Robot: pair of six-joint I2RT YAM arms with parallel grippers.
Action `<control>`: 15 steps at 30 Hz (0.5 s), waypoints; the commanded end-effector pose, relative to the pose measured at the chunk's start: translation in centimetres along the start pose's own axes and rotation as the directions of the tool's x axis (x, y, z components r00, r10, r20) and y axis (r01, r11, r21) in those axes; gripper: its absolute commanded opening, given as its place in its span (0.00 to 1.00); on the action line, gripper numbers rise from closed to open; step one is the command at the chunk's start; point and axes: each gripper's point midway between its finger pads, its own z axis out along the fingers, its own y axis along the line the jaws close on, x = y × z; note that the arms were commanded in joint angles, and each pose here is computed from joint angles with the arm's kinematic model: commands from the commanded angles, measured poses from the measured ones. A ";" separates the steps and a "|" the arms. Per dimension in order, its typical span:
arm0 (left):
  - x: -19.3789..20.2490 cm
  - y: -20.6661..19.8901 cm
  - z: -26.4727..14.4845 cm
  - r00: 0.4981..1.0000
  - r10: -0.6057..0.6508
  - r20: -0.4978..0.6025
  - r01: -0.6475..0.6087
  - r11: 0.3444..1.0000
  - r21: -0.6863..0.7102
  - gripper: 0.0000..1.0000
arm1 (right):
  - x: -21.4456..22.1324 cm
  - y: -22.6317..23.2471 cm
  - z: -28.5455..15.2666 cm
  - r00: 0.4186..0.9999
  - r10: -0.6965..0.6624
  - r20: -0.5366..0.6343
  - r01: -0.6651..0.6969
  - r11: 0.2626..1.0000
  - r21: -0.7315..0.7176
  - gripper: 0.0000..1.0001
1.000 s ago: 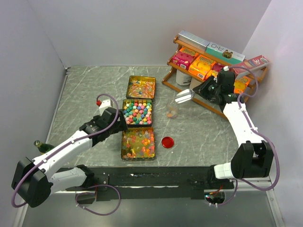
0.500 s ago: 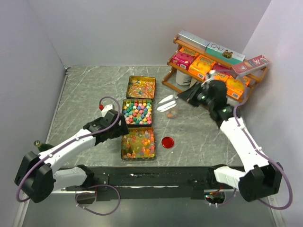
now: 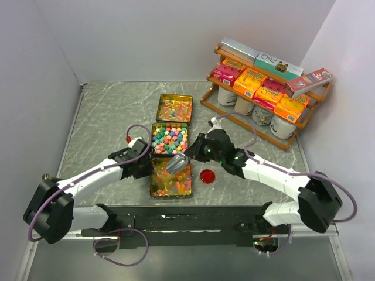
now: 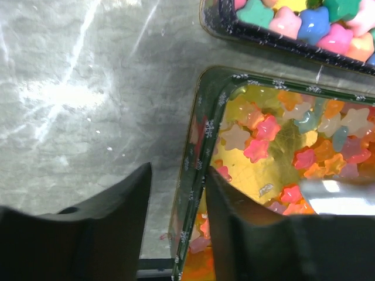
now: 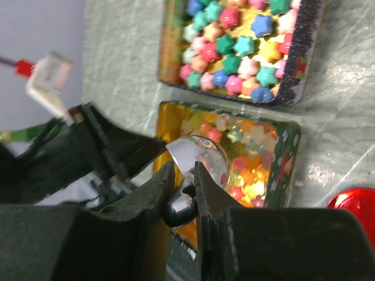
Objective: Pack the candies
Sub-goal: Scoop the fake candies from the storage box.
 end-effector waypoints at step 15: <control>0.5 -0.5 0.0 0.999 0.029 -0.026 -0.028 0.999 0.046 0.20 | 0.9 -2.8 4.3 0.987 0.118 0.110 -0.141 0.962 0.235 0.00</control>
